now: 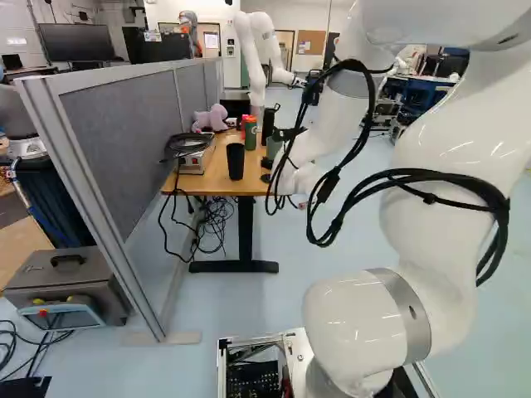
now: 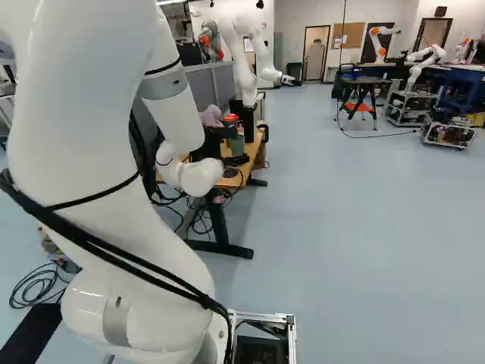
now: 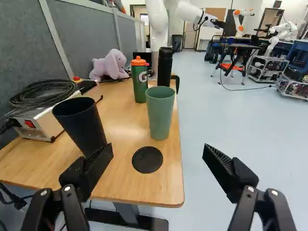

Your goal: Place the green cup on the table

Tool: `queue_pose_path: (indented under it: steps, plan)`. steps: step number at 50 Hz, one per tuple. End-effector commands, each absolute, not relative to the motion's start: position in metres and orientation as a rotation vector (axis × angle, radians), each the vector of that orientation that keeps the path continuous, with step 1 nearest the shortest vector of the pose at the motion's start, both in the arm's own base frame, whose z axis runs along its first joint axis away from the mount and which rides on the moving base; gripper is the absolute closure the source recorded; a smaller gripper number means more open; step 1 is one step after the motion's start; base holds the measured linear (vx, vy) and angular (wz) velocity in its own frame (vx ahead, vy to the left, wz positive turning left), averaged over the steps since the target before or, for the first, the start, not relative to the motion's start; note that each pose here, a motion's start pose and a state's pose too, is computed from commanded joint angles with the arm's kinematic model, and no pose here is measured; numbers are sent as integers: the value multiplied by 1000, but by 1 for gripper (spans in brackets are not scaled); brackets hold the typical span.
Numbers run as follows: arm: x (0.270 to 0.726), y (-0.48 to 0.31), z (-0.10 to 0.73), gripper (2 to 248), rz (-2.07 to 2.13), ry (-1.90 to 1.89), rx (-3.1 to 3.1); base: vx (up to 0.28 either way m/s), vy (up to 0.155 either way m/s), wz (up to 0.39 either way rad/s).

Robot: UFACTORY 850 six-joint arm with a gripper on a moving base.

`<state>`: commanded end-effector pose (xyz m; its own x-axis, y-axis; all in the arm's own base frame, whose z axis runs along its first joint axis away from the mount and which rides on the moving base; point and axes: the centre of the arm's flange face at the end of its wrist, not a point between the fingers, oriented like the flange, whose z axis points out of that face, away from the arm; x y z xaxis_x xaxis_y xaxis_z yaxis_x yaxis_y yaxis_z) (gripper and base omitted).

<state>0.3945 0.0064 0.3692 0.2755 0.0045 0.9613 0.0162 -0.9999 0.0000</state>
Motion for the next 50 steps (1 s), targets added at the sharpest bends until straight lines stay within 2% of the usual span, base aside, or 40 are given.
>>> queue_pose_path:
  steps: [25, 50]
  plan:
    - [330, 3, 374, 3, -1854, -10, -2530, 0, 0, 0]
    - [289, 1, 369, 3, -1834, -3, -2549, 0, 0, 0]
